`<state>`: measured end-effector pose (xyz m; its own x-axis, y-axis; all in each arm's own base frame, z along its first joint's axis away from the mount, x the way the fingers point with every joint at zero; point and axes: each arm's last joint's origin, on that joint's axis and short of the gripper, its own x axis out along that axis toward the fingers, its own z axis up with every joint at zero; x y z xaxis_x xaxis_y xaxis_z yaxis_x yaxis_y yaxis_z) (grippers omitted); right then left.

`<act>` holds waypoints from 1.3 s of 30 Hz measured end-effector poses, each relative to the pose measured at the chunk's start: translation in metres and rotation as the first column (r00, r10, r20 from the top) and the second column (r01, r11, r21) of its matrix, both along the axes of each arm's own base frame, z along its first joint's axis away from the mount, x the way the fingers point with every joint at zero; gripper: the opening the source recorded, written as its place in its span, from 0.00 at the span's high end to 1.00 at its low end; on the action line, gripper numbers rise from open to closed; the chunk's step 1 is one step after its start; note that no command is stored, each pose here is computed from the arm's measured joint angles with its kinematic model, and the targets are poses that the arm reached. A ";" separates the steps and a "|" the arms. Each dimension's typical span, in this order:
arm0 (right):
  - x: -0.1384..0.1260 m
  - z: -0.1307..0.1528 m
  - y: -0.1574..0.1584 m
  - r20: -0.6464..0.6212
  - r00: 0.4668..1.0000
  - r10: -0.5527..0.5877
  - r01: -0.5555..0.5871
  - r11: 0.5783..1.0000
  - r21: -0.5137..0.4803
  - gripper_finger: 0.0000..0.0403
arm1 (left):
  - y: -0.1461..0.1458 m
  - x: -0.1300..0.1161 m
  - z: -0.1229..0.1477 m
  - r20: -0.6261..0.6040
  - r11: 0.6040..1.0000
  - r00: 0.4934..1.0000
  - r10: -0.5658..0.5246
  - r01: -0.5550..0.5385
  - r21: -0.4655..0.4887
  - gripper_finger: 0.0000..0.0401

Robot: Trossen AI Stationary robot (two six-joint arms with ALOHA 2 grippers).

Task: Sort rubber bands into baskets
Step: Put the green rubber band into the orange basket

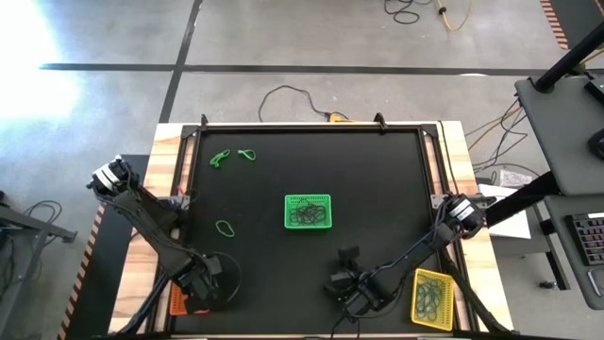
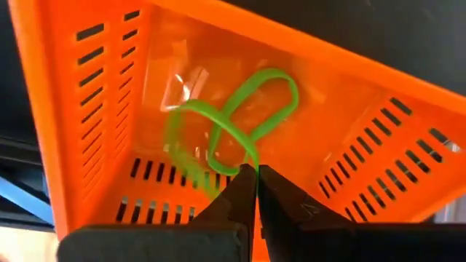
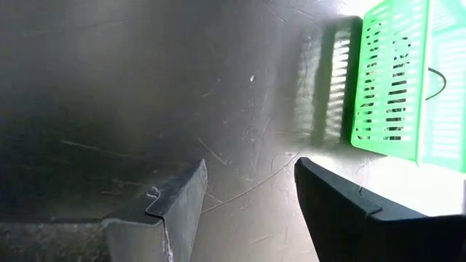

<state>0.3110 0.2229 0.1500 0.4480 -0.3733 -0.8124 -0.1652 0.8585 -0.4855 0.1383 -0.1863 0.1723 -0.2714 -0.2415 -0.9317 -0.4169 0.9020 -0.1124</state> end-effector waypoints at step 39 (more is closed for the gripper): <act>0.005 0.001 -0.002 0.036 0.999 -0.012 0.012 1.000 -0.003 0.49 | 0.058 0.033 0.073 0.258 0.747 0.966 0.031 -0.194 0.636 0.84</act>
